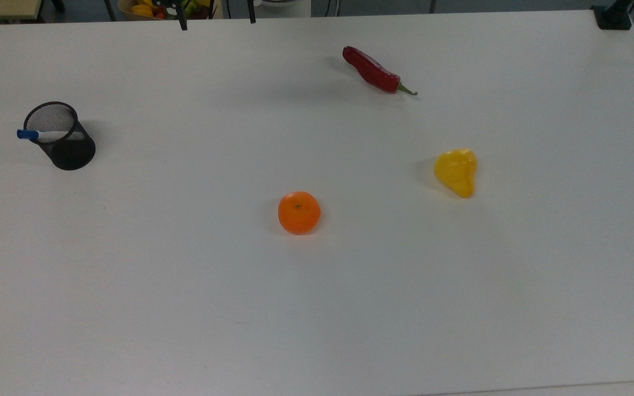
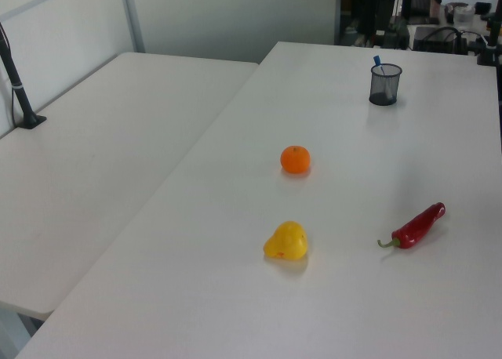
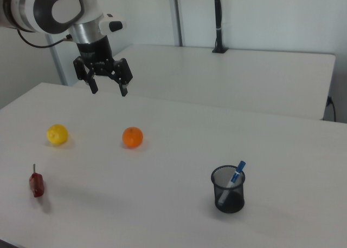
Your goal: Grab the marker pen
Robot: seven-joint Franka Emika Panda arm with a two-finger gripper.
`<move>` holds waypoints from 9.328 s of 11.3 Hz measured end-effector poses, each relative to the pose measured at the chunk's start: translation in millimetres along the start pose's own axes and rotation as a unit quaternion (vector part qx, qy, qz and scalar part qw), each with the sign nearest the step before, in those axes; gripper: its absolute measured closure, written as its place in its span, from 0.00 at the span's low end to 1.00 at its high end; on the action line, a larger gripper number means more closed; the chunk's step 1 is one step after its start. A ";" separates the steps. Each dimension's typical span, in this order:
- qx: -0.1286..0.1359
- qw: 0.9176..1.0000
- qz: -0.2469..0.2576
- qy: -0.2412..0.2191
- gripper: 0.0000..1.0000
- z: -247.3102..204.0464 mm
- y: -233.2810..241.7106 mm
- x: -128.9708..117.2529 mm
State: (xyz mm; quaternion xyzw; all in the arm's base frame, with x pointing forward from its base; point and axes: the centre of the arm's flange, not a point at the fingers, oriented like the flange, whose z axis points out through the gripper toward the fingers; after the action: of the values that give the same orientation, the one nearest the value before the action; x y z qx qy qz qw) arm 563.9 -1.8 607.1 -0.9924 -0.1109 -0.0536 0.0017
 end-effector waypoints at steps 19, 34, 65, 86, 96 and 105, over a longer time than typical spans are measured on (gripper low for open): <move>-0.003 0.999 0.035 -0.003 0.00 2.3 37.1 -8.6; -0.114 0.949 0.265 0.129 0.03 76.2 263.2 -36.3; -0.164 0.940 0.263 0.143 0.82 181.9 296.1 -40.9; -0.010 0.995 0.075 -0.072 0.82 137.9 -4.7 13.6; 0.028 0.988 -0.014 -0.148 0.82 263.0 -122.0 32.6; 0.029 0.992 -0.012 -0.121 0.51 300.7 -136.0 32.7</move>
State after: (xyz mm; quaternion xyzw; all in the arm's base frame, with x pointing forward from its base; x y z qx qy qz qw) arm 597.5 142.6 310.5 -0.9897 -0.1236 0.0698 0.0161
